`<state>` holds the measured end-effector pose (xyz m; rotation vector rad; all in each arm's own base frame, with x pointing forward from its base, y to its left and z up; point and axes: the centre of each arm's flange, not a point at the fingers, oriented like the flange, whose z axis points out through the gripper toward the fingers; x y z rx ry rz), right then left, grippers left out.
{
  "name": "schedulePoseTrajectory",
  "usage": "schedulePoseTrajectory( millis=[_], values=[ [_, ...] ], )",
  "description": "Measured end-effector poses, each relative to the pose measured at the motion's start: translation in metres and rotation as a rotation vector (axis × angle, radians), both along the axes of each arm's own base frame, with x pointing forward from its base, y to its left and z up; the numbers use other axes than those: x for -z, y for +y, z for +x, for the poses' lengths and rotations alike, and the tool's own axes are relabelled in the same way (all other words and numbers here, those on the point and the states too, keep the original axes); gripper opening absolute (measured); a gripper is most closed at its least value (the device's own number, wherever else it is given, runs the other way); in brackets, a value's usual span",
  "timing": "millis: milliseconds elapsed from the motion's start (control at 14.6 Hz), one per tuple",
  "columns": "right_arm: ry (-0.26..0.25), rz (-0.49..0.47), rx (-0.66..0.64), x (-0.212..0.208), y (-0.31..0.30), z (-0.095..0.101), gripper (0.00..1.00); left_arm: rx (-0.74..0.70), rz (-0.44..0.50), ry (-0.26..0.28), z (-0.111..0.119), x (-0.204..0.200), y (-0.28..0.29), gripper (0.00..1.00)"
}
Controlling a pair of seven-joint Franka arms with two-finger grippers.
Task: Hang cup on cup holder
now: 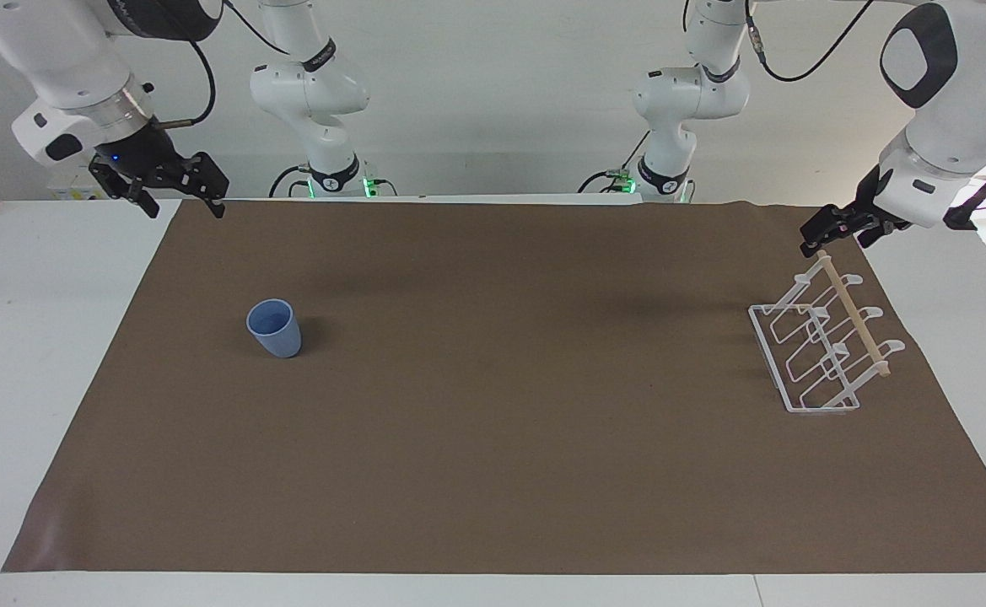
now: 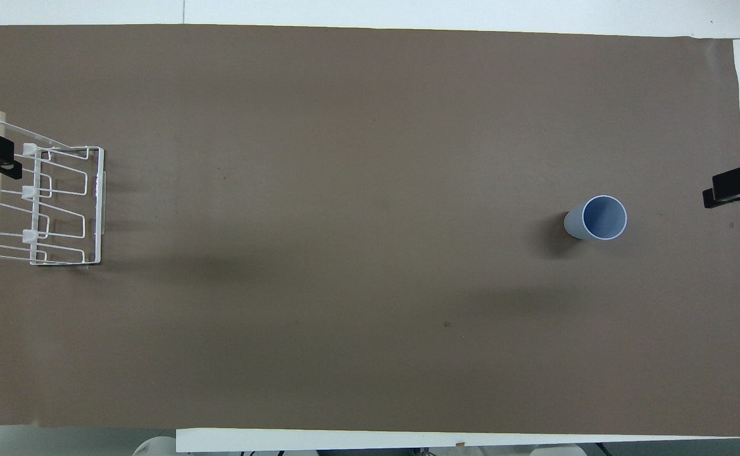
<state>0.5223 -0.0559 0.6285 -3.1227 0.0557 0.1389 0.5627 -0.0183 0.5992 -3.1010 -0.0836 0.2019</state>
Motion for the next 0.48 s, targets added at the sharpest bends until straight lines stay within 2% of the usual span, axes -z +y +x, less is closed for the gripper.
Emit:
schedulePoseTrajectory(
  millis=[479],
  values=[
    [0.001, -0.001, -0.011, 0.0094, -0.0006, 0.0006, 1.00, 0.000, 0.000, 0.000, 0.0000, 0.0000, 0.0000, 1.00]
  ],
)
